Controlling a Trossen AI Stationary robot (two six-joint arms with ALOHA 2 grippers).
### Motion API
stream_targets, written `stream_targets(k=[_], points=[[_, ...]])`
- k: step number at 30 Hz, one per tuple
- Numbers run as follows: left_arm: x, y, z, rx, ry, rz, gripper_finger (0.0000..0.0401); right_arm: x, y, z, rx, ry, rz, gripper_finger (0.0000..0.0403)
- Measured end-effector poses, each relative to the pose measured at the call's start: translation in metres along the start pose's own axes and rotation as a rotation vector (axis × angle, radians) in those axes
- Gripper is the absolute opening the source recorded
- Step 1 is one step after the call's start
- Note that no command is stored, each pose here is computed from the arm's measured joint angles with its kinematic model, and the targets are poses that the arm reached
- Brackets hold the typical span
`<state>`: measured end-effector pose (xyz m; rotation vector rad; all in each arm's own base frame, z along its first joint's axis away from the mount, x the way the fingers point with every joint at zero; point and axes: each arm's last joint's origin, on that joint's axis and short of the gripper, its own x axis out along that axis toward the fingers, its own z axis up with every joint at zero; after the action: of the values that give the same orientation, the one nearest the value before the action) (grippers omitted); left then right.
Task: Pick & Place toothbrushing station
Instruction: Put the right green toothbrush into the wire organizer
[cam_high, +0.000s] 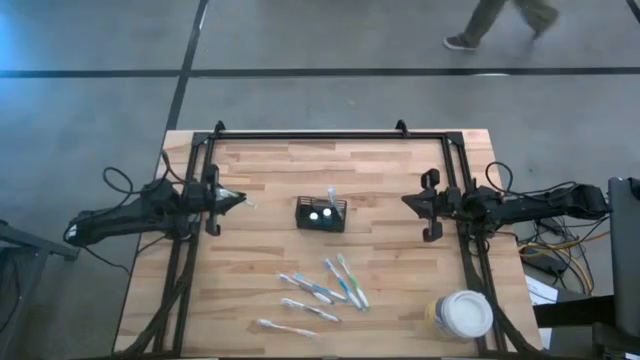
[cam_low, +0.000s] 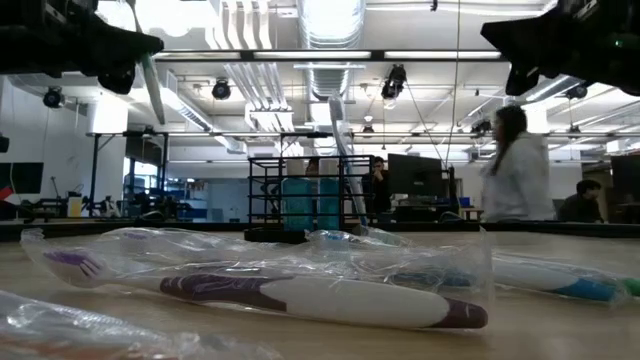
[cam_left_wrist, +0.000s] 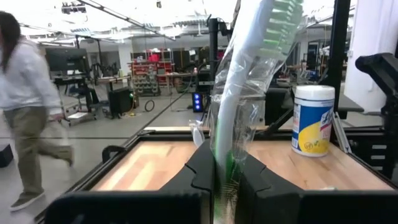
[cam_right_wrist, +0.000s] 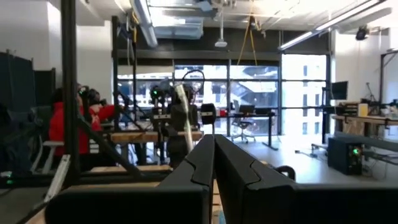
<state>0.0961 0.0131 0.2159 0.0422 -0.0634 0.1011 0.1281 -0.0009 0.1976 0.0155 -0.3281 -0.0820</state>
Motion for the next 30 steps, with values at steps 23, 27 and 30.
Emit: stream_targets(k=[23,27,30], points=[[0.067,0.004,0.050,0.135,-0.097,-0.065,0.0022,0.006,0.000,-0.006,-0.069,0.019,-0.009,0.0008],[0.103,0.013,0.044,0.110,-0.030,-0.095,0.0022,0.007,0.000,-0.009,-0.075,0.035,-0.008,0.0008],[0.128,0.020,0.028,0.067,0.037,-0.166,0.0022,0.007,0.000,-0.011,-0.078,0.048,-0.008,0.0008]])
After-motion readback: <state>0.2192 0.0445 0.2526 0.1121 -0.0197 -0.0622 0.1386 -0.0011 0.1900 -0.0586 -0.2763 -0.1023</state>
